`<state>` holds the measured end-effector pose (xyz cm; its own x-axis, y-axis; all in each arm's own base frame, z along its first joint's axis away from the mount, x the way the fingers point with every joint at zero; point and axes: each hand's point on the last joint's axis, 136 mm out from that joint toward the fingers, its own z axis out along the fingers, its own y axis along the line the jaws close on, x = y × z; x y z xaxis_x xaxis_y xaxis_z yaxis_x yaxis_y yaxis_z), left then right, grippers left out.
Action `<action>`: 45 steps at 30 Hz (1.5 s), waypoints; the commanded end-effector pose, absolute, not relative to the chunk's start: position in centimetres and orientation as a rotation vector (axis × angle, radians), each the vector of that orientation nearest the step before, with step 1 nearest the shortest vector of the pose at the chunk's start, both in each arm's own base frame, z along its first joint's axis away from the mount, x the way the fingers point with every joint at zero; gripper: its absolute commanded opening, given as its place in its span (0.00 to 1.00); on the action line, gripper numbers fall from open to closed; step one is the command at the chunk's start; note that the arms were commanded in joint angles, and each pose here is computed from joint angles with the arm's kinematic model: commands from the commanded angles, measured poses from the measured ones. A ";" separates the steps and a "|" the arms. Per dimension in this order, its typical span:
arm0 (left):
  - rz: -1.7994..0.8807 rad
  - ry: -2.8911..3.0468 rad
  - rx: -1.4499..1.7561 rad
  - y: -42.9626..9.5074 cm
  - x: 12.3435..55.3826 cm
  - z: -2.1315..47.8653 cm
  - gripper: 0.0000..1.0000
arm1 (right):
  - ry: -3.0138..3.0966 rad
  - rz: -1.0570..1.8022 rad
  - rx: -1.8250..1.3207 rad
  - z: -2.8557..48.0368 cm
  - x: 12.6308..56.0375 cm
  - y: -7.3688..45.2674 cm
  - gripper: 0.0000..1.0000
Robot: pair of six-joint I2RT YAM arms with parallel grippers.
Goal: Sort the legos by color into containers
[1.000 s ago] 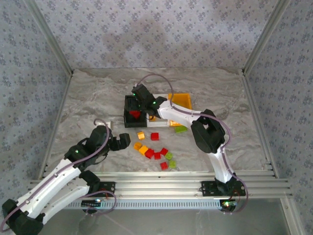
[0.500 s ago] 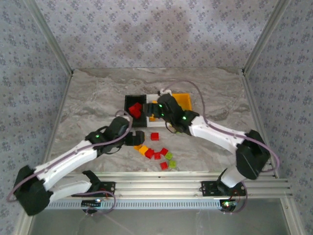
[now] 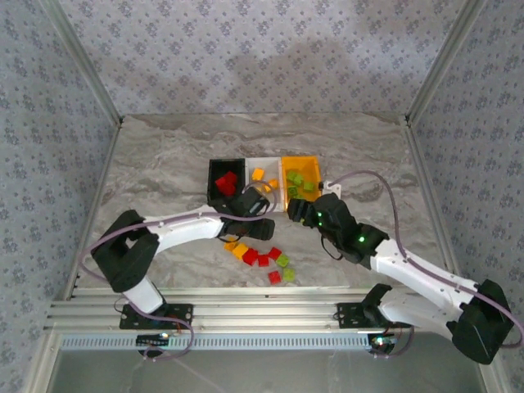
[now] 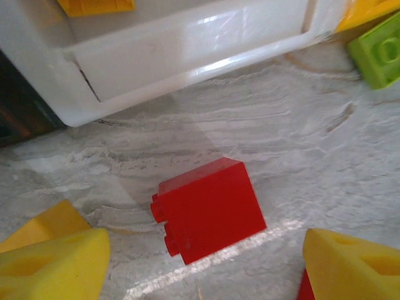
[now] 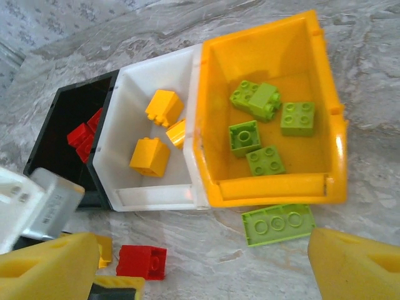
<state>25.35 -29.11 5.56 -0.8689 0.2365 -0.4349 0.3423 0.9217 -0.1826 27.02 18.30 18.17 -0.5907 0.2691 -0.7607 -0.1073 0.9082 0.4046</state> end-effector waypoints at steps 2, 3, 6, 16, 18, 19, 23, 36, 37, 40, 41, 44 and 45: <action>-0.304 2.647 0.446 -29.8 26.3 5.5 0.76 | 2.136 0.483 0.169 18.0 26.7 16.6 0.89; -0.292 2.653 0.451 -29.9 26.3 5.0 0.76 | 2.135 0.483 0.169 18.0 26.7 16.4 0.89; -0.277 2.669 0.470 -30.2 26.4 3.9 0.71 | 2.125 0.483 0.167 18.2 26.7 16.2 0.89; -0.283 2.671 0.484 -30.6 26.3 3.1 0.42 | 2.136 0.473 0.187 17.2 26.6 15.7 0.89; -0.299 2.664 0.474 -30.5 26.1 3.8 0.37 | 2.136 0.473 0.193 17.1 26.6 15.6 0.89; -0.316 2.658 0.466 -30.5 25.9 4.3 0.36 | 2.137 0.470 0.198 17.0 26.7 15.5 0.89; -0.396 2.601 0.410 -29.8 25.3 7.4 0.33 | 2.141 0.464 0.207 16.6 26.6 15.3 0.89; -0.416 2.433 0.038 -22.0 34.0 15.4 0.34 | 2.148 0.472 0.234 16.0 26.8 15.3 0.89; -0.406 2.426 0.015 -21.7 35.2 15.4 0.34 | 2.149 0.472 0.235 16.0 26.8 15.3 0.89; -0.386 2.427 -0.041 -21.2 38.2 15.0 0.34 | 2.159 0.473 0.236 15.9 26.6 15.3 0.89; -0.375 2.431 -0.050 -21.2 39.0 14.8 0.34 | 2.162 0.472 0.234 15.9 26.6 15.3 0.89; -0.336 2.452 -0.063 -21.3 41.0 14.0 0.37 | 2.169 0.471 0.231 15.7 26.4 15.2 0.89; -0.324 2.457 -0.066 -21.3 41.6 13.8 0.40 | 2.170 0.476 0.230 15.8 26.3 15.2 0.89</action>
<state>40.11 -20.79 12.99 -0.7974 -0.1402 -0.5869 0.0163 0.9673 -0.2532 26.54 15.88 16.09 -0.5967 0.3130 -0.7389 -0.0348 0.9098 0.4135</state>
